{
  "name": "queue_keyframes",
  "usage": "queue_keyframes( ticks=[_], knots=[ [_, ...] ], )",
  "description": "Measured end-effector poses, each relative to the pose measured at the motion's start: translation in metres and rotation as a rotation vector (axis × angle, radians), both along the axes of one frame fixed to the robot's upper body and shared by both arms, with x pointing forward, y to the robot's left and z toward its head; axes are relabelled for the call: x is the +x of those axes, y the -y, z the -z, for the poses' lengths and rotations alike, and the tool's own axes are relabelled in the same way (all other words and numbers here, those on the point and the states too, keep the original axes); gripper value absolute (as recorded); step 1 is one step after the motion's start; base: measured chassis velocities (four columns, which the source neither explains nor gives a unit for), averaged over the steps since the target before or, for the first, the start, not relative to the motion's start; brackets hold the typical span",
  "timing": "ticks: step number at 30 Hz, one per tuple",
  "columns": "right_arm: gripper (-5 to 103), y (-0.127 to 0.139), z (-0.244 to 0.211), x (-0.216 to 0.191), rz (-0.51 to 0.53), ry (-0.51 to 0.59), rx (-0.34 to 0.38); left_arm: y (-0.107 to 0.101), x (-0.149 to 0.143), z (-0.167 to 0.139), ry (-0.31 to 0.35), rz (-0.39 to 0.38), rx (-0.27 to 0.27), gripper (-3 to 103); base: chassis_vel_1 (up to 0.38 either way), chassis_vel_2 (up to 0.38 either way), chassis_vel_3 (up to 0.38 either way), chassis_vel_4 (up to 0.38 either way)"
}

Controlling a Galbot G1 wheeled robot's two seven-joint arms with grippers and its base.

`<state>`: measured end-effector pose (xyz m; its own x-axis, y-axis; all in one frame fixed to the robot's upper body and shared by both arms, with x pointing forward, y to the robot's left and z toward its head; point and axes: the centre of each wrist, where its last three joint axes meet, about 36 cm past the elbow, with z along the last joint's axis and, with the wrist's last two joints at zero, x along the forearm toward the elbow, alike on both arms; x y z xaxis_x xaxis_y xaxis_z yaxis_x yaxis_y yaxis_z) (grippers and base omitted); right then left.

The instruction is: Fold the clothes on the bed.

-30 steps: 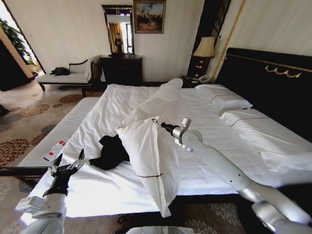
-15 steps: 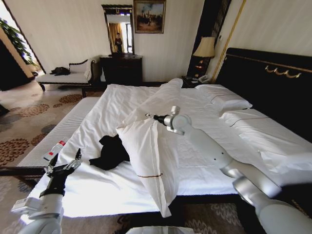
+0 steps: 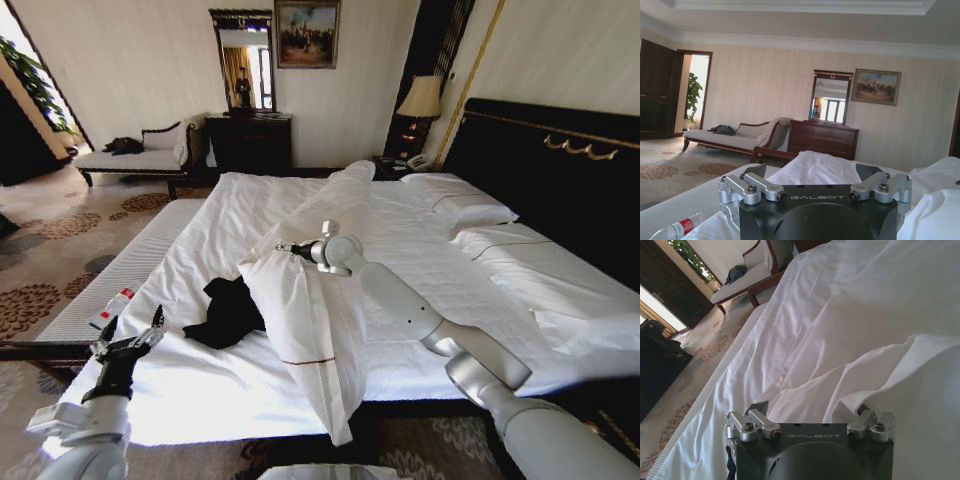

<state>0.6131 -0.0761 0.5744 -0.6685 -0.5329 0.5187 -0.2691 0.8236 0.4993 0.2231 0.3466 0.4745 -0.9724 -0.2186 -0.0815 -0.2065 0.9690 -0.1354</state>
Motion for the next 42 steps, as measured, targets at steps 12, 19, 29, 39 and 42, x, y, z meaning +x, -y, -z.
queue_keyframes(
  ticks=[12, 19, 29, 39, 42],
  knots=[
    [44, -0.004, 0.009, -0.001, -0.008, 0.007, -0.023, -0.005, 0.003, 0.005, 0.006, -0.008, -0.002, 100, 0.0, 0.0, 0.0, 0.0],
    [18, -0.01, 0.012, -0.003, -0.018, 0.022, -0.04, -0.007, 0.002, 0.004, 0.01, -0.014, 0.0, 100, 0.0, 0.0, 0.0, 0.0],
    [1, -0.007, 0.01, -0.008, -0.021, 0.044, -0.004, -0.006, 0.001, 0.003, 0.012, -0.017, -0.002, 100, 0.0, 0.0, 0.0, 0.0],
    [1, 0.02, 0.006, -0.043, 0.013, 0.09, 0.12, -0.004, 0.002, 0.001, 0.019, -0.012, -0.005, 100, 0.0, 0.0, 0.0, 0.0],
    [1, 0.037, 0.003, -0.059, 0.046, 0.115, 0.176, -0.004, 0.002, 0.001, 0.019, -0.011, -0.005, 100, 0.0, 0.0, 0.0, 0.0]
  ],
)
